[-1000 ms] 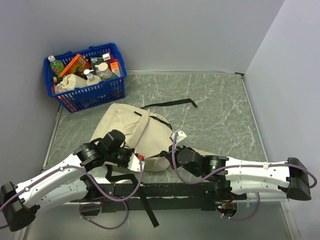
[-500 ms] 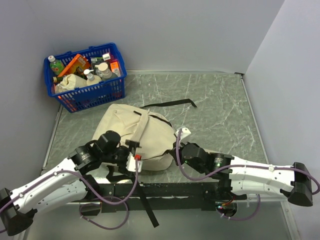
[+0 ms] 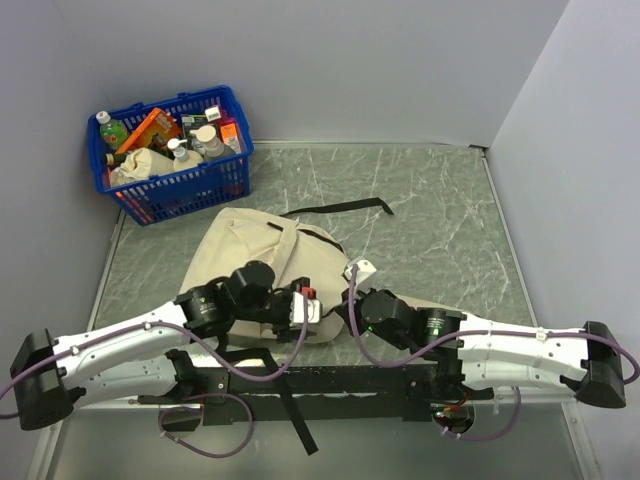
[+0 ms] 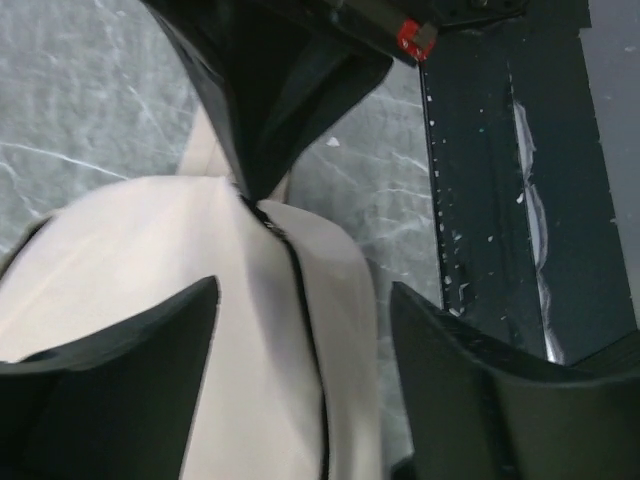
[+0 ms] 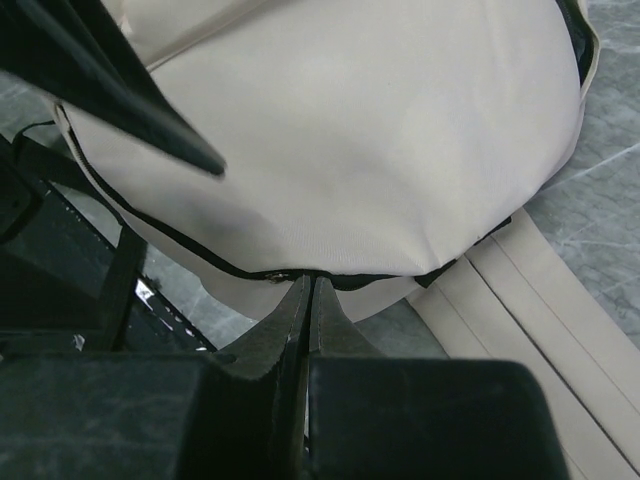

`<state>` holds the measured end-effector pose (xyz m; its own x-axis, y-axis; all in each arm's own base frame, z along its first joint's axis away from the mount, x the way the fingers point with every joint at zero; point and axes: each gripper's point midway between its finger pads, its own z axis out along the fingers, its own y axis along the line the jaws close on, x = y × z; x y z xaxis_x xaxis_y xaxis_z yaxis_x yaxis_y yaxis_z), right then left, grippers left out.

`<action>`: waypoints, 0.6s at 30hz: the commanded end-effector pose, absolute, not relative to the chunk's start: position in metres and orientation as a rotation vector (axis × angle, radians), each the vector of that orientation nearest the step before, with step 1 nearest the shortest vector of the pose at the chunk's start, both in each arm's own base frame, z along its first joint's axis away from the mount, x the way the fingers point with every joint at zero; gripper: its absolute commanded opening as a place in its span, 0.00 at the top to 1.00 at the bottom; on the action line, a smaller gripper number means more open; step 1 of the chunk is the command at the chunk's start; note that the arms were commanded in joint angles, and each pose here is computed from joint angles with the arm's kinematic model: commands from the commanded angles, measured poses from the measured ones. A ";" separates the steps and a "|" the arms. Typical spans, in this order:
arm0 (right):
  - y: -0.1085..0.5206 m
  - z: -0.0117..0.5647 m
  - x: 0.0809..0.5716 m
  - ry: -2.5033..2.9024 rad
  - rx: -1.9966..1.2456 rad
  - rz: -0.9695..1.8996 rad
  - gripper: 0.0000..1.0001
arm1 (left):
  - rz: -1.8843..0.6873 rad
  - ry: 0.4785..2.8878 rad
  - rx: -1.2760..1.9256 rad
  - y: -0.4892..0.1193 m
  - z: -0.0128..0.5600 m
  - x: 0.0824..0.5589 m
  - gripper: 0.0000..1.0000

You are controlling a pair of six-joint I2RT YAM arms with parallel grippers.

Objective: Pack the student bag
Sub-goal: Zip the student bag at the center of the board.

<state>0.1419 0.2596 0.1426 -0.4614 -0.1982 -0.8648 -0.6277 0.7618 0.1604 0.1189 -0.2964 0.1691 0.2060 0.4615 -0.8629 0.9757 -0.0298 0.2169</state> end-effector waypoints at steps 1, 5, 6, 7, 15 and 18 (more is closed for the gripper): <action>0.263 0.174 0.146 1.959 -0.556 0.637 1.00 | -0.785 1.430 1.470 -0.312 0.174 0.124 0.33; 0.262 0.174 0.145 1.959 -0.552 0.650 1.00 | -0.781 1.483 1.478 -0.312 0.160 0.117 0.41; 0.262 0.175 0.144 1.960 -0.552 0.652 1.00 | -0.766 1.492 1.476 -0.311 0.157 0.117 0.43; 0.262 0.174 0.145 1.960 -0.553 0.648 1.00 | -0.756 1.491 1.464 -0.311 0.157 0.120 0.47; 0.259 0.174 0.145 1.964 -0.546 0.638 1.00 | -0.707 1.460 1.456 -0.315 0.157 0.128 0.84; 0.249 0.169 0.155 1.986 -0.510 0.570 1.00 | -0.732 1.439 1.503 -0.316 0.154 0.120 0.90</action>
